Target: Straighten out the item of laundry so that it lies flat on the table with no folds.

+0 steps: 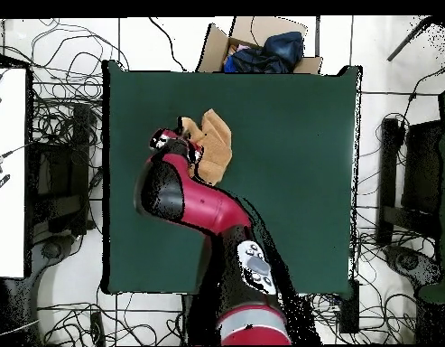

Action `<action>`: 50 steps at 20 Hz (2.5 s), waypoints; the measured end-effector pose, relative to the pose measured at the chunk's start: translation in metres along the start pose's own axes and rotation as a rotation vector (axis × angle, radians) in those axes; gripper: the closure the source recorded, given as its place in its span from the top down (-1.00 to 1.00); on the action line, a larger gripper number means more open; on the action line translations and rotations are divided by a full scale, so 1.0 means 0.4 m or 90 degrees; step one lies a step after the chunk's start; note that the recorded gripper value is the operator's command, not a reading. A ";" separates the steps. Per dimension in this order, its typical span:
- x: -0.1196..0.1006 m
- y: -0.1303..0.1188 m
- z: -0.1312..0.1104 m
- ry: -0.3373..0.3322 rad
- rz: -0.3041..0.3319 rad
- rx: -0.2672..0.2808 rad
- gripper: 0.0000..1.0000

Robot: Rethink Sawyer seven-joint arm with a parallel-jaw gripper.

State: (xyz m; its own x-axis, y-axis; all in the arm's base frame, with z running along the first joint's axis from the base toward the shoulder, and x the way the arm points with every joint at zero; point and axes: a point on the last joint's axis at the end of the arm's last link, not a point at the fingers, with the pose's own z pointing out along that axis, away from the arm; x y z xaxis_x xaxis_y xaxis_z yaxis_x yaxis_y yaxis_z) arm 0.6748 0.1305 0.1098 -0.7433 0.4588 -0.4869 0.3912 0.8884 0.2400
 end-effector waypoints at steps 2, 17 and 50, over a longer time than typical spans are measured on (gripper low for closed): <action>0.001 0.048 -0.004 -0.002 0.026 -0.007 -1.00; -0.124 0.174 -0.075 0.009 0.110 -0.045 -1.00; -0.490 -0.430 -0.370 0.203 0.207 -0.103 -1.00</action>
State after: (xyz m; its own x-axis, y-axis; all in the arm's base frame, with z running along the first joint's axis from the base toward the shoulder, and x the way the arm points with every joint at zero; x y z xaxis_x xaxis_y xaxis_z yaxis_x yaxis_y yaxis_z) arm 0.6729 -0.1104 0.2882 -0.7353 0.6720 -0.0884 0.5612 0.6768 0.4765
